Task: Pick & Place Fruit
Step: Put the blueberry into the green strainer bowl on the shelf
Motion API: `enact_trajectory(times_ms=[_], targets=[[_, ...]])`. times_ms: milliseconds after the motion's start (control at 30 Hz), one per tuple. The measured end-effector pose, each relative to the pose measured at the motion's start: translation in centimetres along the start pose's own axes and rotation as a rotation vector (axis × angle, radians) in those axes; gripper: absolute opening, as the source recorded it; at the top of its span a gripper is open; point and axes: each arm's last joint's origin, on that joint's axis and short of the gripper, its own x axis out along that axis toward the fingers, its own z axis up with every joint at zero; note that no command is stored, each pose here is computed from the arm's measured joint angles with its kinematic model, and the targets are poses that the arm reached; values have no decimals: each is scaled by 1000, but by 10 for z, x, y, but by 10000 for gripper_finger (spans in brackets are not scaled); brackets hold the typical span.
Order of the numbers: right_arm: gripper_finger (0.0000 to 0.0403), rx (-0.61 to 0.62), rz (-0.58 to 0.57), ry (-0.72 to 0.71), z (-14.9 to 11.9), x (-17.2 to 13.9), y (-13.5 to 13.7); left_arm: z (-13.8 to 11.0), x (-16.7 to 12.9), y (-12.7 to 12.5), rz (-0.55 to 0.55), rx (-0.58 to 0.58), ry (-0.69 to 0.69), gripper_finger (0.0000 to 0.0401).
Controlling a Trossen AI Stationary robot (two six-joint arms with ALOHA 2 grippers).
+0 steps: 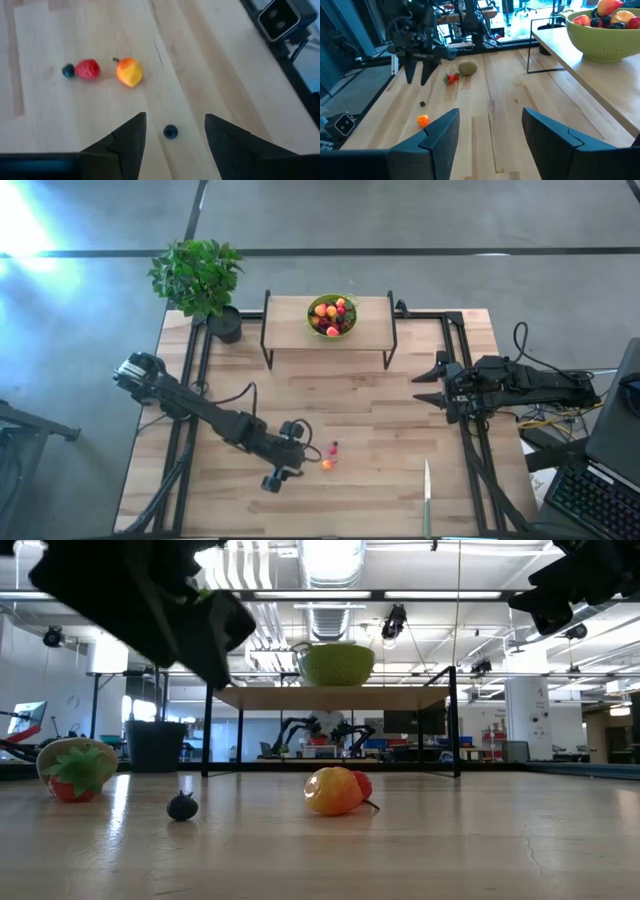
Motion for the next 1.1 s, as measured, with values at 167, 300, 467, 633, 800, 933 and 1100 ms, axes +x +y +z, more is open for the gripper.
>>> enact_trajectory(times_ms=[167,300,467,633,800,933,1100], targets=[[218,0,0,0,0,0,0,-13,7,2,-1,-4,-4,206],[223,0,0,0,0,0,0,-19,15,2,1,-6,16,204],[233,0,0,0,0,0,0,-27,32,3,-5,-5,36,196],[246,0,0,0,0,0,0,-34,44,4,-1,-6,83,193],[260,0,0,0,0,0,0,-38,51,4,0,-6,99,192],[271,0,0,0,0,0,0,-39,57,4,-10,-6,86,192],[284,0,0,0,0,0,0,-40,65,4,-23,-7,84,192]])
